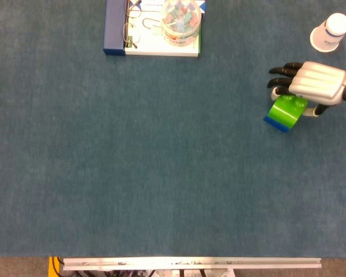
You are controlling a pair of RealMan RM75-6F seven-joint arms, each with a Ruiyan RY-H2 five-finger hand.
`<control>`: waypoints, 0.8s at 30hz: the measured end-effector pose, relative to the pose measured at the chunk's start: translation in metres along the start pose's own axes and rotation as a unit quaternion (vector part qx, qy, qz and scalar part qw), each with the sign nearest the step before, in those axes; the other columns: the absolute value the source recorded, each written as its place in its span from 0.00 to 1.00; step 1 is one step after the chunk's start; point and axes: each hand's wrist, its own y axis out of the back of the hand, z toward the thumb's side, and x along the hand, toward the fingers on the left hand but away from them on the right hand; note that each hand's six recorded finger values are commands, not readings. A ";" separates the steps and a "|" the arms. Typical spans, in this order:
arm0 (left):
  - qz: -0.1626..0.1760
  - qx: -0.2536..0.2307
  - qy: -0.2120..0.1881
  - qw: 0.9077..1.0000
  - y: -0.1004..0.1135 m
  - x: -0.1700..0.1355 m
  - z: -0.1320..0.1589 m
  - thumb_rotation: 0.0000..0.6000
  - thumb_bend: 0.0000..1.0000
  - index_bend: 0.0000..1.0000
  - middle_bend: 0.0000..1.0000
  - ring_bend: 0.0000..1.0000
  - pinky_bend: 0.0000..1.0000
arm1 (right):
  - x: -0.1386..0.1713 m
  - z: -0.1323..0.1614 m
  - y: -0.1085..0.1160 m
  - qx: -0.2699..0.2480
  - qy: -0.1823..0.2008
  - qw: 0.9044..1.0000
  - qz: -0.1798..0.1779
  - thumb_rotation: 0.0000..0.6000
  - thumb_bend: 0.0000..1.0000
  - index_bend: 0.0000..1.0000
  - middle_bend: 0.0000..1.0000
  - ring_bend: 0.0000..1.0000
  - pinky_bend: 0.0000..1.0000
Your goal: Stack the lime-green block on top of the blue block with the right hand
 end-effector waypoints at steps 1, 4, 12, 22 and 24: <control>0.000 0.000 0.000 1.000 0.000 0.000 0.000 1.00 0.20 0.38 0.35 0.27 0.42 | 0.000 0.000 -0.001 0.000 -0.001 1.000 0.002 1.00 0.28 0.55 0.20 0.00 0.16; 0.001 -0.001 0.001 1.000 0.000 -0.001 -0.001 1.00 0.20 0.38 0.35 0.27 0.42 | -0.001 0.000 -0.004 0.002 -0.003 1.000 0.006 1.00 0.28 0.55 0.20 0.00 0.16; 0.001 -0.002 0.003 1.000 0.000 -0.003 -0.003 1.00 0.20 0.38 0.35 0.27 0.42 | -0.002 0.002 -0.009 0.006 -0.004 1.000 0.012 1.00 0.28 0.55 0.20 0.00 0.16; 0.002 -0.003 0.004 1.000 0.001 -0.004 -0.004 1.00 0.20 0.38 0.36 0.27 0.42 | -0.003 0.001 -0.010 0.017 -0.007 1.000 0.013 1.00 0.21 0.46 0.19 0.00 0.16; 0.003 -0.003 0.003 1.000 0.001 -0.005 -0.004 1.00 0.20 0.38 0.36 0.27 0.42 | -0.002 0.000 -0.009 0.020 -0.010 1.000 0.012 1.00 0.14 0.32 0.18 0.00 0.16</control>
